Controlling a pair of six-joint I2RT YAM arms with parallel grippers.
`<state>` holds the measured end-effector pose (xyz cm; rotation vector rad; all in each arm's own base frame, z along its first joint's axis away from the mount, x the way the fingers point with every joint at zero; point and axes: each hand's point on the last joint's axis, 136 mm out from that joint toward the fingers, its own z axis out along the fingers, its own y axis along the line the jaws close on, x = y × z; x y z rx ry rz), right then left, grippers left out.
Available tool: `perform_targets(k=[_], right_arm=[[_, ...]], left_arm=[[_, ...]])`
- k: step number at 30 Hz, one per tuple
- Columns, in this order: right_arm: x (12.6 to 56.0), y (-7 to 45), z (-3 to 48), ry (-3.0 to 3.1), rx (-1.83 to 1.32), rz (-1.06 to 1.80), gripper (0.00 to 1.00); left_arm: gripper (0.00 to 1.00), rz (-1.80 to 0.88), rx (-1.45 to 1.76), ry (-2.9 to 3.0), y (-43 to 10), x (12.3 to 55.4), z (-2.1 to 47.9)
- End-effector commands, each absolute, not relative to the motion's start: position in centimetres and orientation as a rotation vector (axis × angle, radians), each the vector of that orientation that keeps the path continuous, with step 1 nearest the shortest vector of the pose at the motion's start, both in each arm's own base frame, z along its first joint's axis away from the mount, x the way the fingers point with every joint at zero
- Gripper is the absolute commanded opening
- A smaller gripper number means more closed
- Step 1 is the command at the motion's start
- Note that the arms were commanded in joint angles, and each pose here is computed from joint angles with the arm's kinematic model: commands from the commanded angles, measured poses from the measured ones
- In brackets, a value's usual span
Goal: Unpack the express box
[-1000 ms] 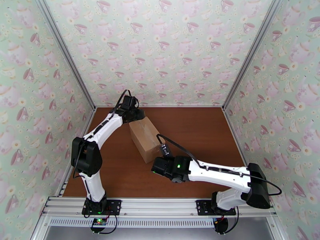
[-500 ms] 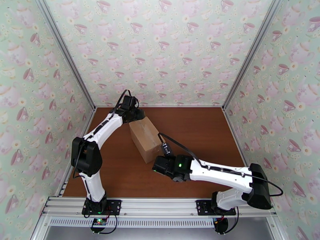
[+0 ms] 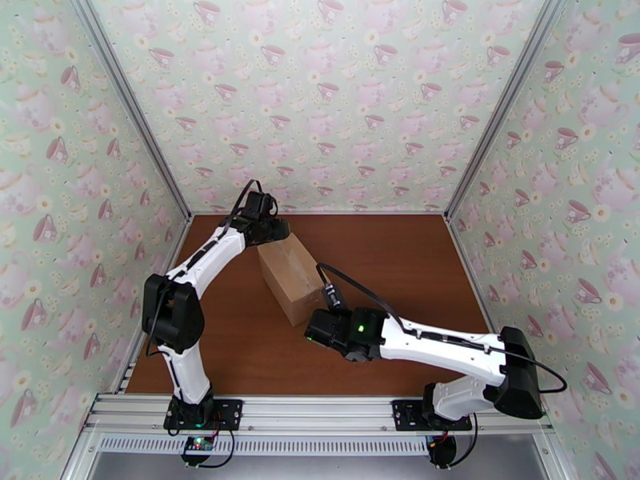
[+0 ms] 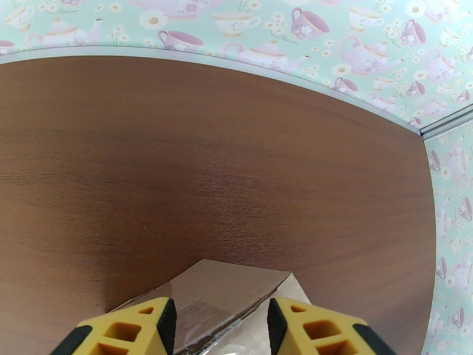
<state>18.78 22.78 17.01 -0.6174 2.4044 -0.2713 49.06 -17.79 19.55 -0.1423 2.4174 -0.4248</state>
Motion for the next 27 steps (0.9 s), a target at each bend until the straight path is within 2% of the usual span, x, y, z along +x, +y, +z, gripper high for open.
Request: perform_targets(k=[1, 27], right_arm=[[19.5, 23.3, 18.4, 2.365, -0.589, -0.254, 0.0], [20.2, 24.4, 18.7, 2.345, -0.621, -0.248, 0.0]], left_arm=[[0.47, -0.446, -0.131, 2.395, -17.7, 48.5, 20.8], [0.47, -0.528, -0.102, 2.415, -20.5, 48.2, 19.6]])
